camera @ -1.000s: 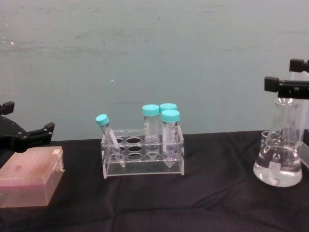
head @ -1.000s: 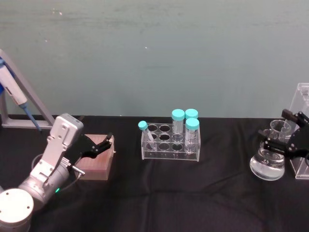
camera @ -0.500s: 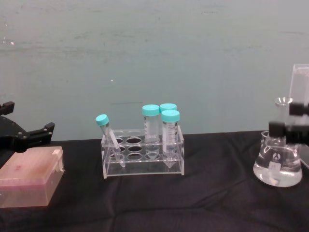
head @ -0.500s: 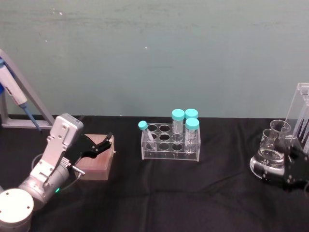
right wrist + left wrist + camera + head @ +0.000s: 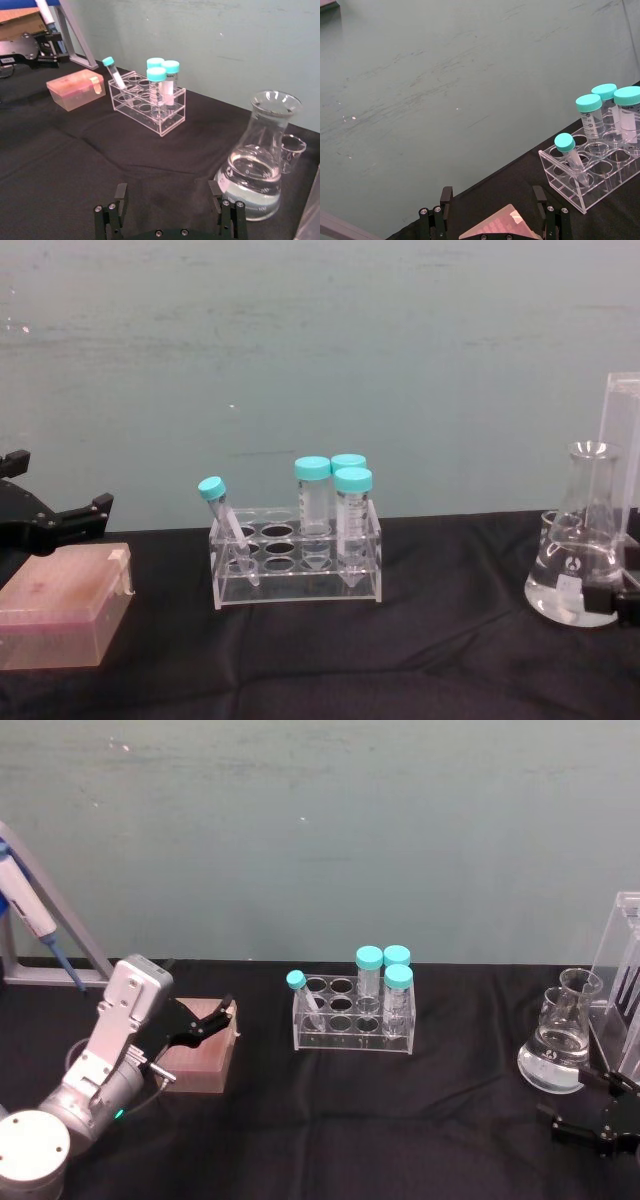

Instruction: Place the experimental apparatus aside using one hand.

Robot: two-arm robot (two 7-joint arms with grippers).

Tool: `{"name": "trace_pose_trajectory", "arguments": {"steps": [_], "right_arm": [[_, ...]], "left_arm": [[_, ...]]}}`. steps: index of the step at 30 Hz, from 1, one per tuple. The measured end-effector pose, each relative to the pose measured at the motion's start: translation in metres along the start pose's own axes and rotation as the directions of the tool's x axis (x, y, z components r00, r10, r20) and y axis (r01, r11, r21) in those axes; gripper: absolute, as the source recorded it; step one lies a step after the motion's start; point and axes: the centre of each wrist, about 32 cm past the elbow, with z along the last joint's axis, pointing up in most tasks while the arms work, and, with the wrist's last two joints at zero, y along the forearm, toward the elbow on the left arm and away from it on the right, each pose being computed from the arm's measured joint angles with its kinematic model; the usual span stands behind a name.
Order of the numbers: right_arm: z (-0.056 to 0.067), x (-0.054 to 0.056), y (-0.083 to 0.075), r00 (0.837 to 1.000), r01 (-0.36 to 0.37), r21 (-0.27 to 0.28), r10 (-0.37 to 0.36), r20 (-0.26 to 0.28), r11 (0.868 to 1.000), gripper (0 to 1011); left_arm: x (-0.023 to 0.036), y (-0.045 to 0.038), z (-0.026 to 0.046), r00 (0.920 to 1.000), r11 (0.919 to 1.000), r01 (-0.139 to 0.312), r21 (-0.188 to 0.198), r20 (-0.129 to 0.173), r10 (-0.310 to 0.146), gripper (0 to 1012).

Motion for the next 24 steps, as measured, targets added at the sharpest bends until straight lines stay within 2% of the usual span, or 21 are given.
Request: {"name": "trace_pose_trajectory", "arguments": {"steps": [7, 24], "right_arm": [[-0.0039, 0.0010, -0.0022, 1.000, 0.019, -0.005, -0.019, -0.008, 1.000, 1003], [-0.0033, 0.0008, -0.0017, 1.000, 0.018, -0.004, -0.018, -0.006, 1.000, 1003]], "left_arm": [[0.0000, 0.0000, 0.0000, 1.0000, 1.0000, 0.000, 0.000, 0.000, 0.000, 1000], [0.0000, 0.0000, 0.0000, 1.0000, 1.0000, 0.000, 0.000, 0.000, 0.000, 1000]]}}
